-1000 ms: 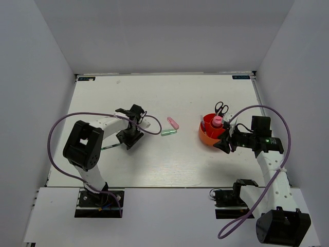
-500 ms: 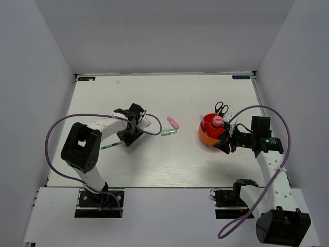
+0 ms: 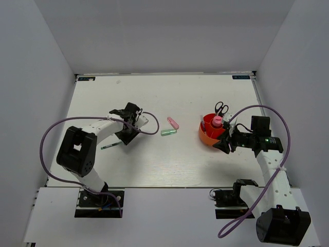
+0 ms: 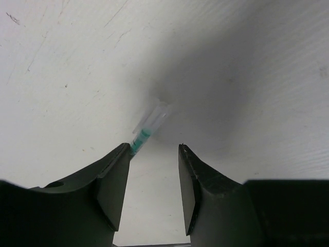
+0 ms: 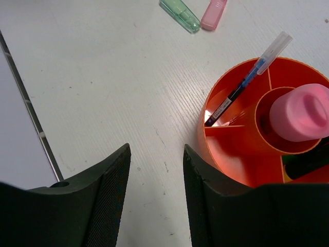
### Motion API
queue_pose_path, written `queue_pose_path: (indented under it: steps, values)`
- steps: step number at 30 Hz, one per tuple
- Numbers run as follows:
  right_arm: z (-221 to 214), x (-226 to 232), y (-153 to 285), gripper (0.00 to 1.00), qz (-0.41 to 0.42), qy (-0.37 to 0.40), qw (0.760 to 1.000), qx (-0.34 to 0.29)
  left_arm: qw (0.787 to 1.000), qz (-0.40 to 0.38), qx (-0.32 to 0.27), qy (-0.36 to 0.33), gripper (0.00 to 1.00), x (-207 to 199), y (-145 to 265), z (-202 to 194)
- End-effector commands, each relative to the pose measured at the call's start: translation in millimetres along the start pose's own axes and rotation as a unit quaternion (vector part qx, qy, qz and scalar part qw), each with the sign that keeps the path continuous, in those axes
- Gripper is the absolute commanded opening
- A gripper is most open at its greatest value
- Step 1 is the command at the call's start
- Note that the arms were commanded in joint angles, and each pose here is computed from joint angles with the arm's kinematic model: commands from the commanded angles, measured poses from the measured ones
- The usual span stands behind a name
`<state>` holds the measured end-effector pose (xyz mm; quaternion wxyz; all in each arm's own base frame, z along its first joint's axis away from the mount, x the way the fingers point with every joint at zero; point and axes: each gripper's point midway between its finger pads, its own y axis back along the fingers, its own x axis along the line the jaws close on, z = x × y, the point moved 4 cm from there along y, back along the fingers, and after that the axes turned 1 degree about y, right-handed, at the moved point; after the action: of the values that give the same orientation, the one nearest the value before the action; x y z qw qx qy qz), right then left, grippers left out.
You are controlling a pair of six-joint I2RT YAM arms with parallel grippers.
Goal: Sort the stationery into containers
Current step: Pick up the pen from the center of the board.
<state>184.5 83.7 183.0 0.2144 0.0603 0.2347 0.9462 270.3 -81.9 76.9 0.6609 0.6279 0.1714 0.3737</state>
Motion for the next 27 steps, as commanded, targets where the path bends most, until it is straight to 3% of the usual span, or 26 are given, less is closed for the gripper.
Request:
queue_pose_path:
  steps: [1, 11, 15, 27]
  values:
    - [6.4, 2.0, 1.8, 0.49, 0.004, 0.002, 1.000, -0.012, 1.000, 0.000, 0.001, 0.003, 0.53, 5.0, -10.3, 1.5]
    - [5.8, 1.8, 2.0, 0.49, 0.002, 0.006, 1.000, -0.011, 0.999, -0.043, 0.026, 0.019, 0.53, 10.2, -23.3, 8.6]
    - [4.8, 1.9, 2.0, 0.49, 0.001, 0.005, 1.000, -0.010, 0.998, -0.058, 0.031, 0.024, 0.40, 4.6, -27.8, 3.4]
    - [11.2, 5.6, 5.7, 0.49, -0.003, 0.015, 1.000, -0.021, 0.987, -0.144, 0.049, 0.058, 0.34, -23.0, -44.2, -17.4]
